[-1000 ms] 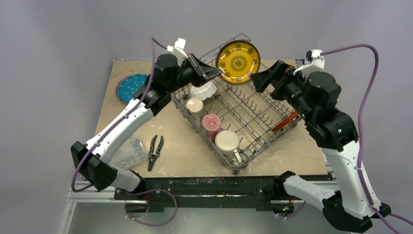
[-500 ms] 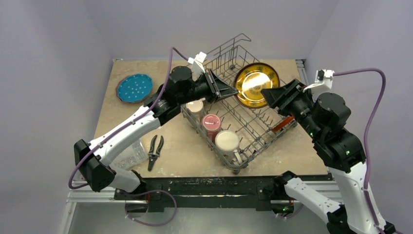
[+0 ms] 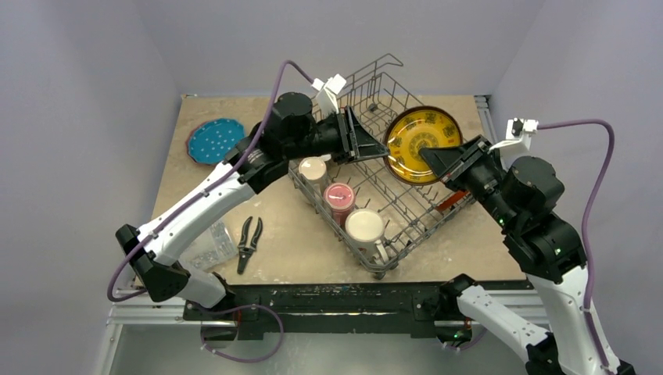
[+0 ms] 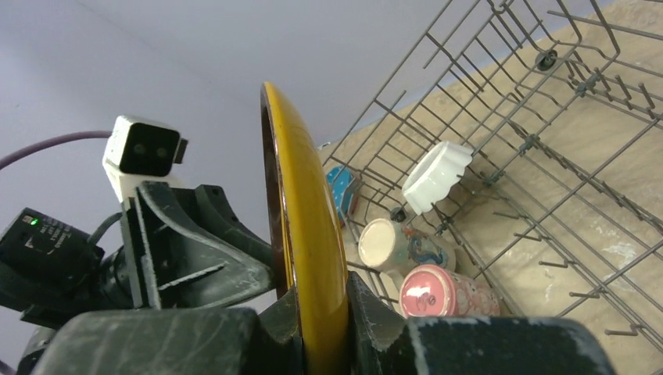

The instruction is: Load the mixed dishes into the dish rack

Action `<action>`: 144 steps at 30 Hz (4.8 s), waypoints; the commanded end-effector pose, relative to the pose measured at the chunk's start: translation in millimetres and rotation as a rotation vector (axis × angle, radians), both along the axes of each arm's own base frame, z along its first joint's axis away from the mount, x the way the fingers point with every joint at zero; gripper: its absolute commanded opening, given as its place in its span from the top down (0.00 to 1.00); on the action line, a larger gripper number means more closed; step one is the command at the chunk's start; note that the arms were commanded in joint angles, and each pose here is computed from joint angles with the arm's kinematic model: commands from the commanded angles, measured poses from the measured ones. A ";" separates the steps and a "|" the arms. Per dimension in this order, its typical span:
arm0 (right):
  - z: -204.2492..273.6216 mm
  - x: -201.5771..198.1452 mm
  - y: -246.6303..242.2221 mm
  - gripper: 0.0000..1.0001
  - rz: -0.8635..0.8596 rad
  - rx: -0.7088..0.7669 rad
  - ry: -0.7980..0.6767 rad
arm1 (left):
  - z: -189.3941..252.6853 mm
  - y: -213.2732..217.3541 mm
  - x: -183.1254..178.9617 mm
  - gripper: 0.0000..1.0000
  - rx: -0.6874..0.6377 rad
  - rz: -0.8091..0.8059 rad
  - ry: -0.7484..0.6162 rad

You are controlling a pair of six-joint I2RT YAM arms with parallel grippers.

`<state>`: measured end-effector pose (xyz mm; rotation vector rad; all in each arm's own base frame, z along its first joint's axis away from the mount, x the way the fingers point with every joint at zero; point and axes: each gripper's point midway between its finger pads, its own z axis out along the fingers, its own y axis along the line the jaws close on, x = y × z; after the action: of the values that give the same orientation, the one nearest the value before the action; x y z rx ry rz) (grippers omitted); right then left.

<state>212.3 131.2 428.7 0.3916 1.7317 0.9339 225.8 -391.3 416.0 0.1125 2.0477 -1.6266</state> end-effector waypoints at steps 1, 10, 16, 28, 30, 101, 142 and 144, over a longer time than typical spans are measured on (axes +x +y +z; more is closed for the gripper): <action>13.1 -6.3 -4.2 1.00 -0.016 0.072 -0.032 | 9.1 30.0 -5.1 0.58 0.143 0.040 -0.171; 6.2 -14.1 -12.5 1.00 -0.043 0.069 0.009 | 28.5 92.0 -11.6 0.14 0.549 0.268 -0.827; 6.8 -17.9 -12.8 1.00 -0.036 0.064 0.023 | 35.0 39.1 -68.2 0.08 0.786 0.071 -1.453; 13.6 -23.0 -14.3 1.00 -0.034 0.086 0.013 | 24.3 -43.3 -59.2 0.21 1.252 0.151 -1.922; 14.5 -23.9 -14.6 1.00 -0.033 0.087 0.013 | 27.5 -49.9 -57.1 0.32 1.272 0.195 -1.936; 92.7 -57.4 -118.8 0.02 -0.388 -0.252 -0.188 | -139.4 -175.6 76.1 1.00 0.198 -0.362 -0.520; 82.7 -46.6 -104.7 0.02 -0.336 -0.274 -0.136 | -210.1 -190.6 93.9 0.54 0.352 -0.399 -0.617; 82.0 -47.9 -105.0 0.02 -0.337 -0.262 -0.142 | -194.1 -185.0 88.2 0.49 0.344 -0.401 -0.620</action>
<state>166.1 24.7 508.0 0.4075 1.5964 0.4403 318.4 -585.5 152.8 1.0800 1.9520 -1.1878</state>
